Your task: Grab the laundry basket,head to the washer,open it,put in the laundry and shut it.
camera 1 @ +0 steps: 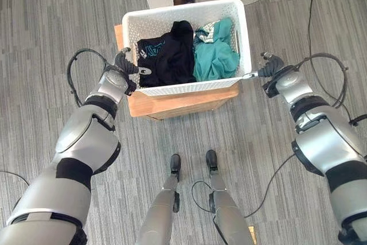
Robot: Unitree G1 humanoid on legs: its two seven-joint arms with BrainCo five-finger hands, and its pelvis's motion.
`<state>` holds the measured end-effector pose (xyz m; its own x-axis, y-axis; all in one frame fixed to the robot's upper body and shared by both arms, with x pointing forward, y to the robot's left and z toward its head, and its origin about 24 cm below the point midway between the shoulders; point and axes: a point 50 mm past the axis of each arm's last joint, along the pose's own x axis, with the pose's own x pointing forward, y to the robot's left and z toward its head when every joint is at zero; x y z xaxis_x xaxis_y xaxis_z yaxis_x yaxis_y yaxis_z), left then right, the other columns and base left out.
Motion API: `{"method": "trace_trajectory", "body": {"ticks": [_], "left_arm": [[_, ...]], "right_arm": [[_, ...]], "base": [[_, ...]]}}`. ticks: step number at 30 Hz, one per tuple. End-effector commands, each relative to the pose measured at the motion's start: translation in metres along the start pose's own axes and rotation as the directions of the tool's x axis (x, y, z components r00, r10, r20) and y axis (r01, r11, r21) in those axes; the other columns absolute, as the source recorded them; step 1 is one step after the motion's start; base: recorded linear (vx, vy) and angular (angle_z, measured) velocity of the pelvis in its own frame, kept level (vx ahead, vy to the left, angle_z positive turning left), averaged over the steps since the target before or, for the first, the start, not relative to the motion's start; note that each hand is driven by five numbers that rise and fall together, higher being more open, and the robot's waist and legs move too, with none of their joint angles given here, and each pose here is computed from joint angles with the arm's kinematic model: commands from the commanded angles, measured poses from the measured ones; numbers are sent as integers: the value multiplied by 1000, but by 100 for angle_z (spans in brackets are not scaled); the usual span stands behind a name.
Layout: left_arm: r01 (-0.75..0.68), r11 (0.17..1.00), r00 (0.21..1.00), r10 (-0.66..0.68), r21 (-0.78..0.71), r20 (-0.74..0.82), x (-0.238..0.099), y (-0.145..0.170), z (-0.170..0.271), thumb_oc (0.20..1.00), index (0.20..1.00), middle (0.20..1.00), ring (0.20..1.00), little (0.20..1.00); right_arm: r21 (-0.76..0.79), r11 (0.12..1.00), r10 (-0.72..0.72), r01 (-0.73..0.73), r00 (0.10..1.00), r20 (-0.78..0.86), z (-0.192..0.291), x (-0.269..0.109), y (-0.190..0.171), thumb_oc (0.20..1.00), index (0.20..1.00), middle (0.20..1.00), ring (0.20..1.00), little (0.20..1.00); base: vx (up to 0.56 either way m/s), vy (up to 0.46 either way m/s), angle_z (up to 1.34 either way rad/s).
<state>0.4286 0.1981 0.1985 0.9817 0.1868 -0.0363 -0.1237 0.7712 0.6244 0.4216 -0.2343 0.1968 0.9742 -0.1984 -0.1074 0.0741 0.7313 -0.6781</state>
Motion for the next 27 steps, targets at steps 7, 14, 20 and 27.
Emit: {"method": "trace_trajectory", "body": {"ticks": [7, 14, 20, 27], "left_arm": [[-77, 942, 994, 96, -326, 45, 0, 7, 36, 1000, 1000, 1000, 1000, 1000], [-82, 940, 994, 100, -332, 38, 0, 8, 35, 1000, 1000, 1000, 1000, 1000], [-86, 935, 992, 111, -343, 52, 0, 13, 42, 1000, 1000, 1000, 1000, 1000], [-94, 942, 992, 114, -323, 45, 0, 19, 43, 1000, 1000, 1000, 1000, 1000]], "right_arm": [[83, 990, -117, 115, 993, 19, 19, -1, -27, 1000, 1000, 1000, 1000, 1000], [124, 989, -80, 82, 997, -14, 10, -1, -20, 1000, 1000, 1000, 1000, 1000], [152, 986, -61, 63, 998, -17, 9, 0, -13, 1000, 1000, 1000, 1000, 1000], [155, 986, -66, 68, 998, -14, 14, -1, -17, 1000, 1000, 1000, 1000, 1000]], "base": [[11, -14, 5], [-2, -2, 1], [-17, -8, 6], [-10, 2, 3]]}}
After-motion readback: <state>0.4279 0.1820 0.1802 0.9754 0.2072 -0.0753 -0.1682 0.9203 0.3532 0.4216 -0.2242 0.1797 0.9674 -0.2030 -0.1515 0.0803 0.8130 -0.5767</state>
